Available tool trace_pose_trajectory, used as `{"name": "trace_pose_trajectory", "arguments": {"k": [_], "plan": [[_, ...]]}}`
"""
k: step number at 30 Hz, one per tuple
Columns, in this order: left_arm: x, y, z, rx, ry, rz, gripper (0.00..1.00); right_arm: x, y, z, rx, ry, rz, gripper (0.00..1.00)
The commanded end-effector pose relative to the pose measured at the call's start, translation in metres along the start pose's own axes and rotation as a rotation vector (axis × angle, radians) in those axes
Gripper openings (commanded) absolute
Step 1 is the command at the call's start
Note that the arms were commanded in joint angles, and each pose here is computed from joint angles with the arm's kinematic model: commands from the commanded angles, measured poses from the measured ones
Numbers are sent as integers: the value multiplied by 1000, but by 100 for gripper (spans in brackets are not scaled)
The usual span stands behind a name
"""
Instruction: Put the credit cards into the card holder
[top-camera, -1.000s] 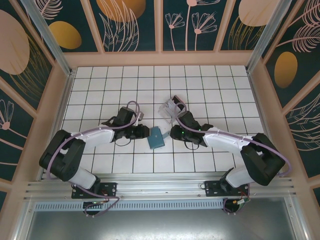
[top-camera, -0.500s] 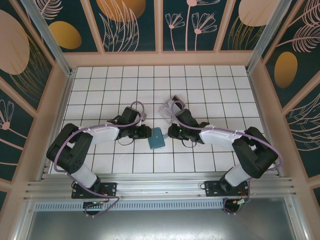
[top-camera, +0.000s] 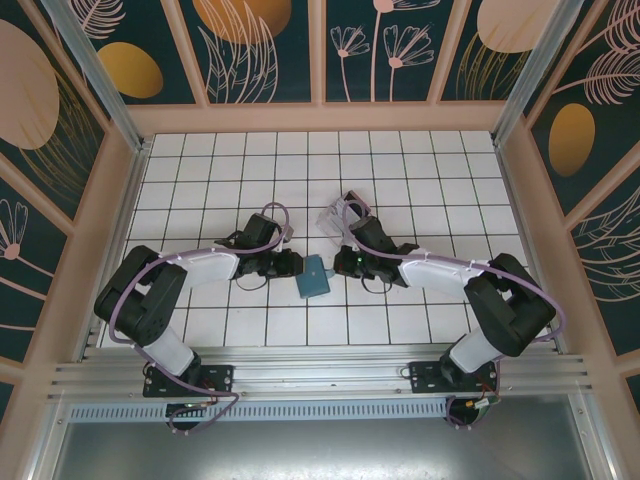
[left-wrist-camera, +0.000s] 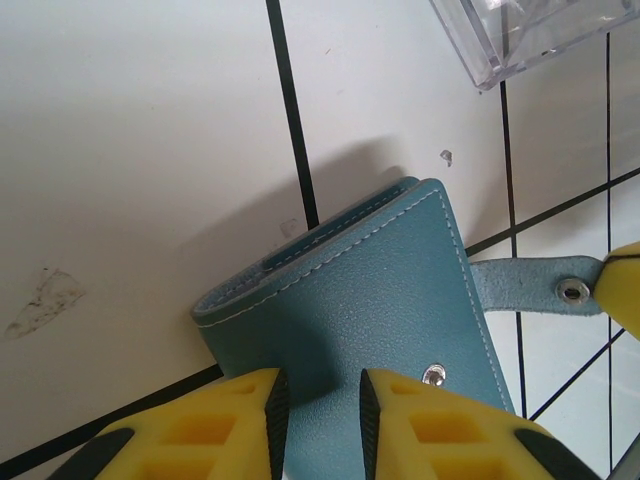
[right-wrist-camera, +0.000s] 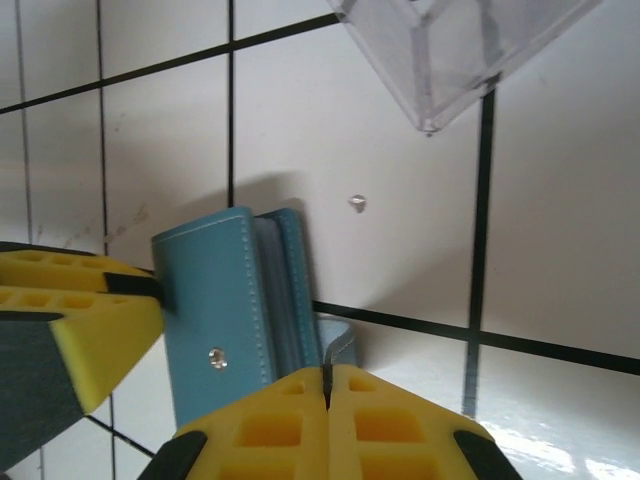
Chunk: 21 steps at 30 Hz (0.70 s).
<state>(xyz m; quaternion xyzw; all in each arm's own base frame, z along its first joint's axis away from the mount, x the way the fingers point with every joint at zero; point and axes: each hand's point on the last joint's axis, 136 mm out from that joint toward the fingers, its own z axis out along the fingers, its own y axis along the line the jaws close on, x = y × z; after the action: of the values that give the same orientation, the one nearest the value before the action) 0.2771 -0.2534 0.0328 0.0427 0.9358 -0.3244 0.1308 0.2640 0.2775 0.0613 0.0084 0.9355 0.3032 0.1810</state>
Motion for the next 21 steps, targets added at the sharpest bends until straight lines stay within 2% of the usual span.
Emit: {"name": "trace_pose_trajectory", "arguments": {"k": [1, 9, 16, 21], "plan": [[-4, -3, 4, -2, -8, 17, 29, -9, 38, -3, -122, -9, -10, 5], [-2, -2, 3, -1, -11, 10, 29, 4, 62, 26, -101, 50, -81, 5], [0, 1, 3, -9, -16, 4, 29, 14, 52, 39, -14, 83, -127, 5], [-1, 0, 3, -8, -17, 4, 29, 15, 50, 39, -13, 89, -125, 5]]}}
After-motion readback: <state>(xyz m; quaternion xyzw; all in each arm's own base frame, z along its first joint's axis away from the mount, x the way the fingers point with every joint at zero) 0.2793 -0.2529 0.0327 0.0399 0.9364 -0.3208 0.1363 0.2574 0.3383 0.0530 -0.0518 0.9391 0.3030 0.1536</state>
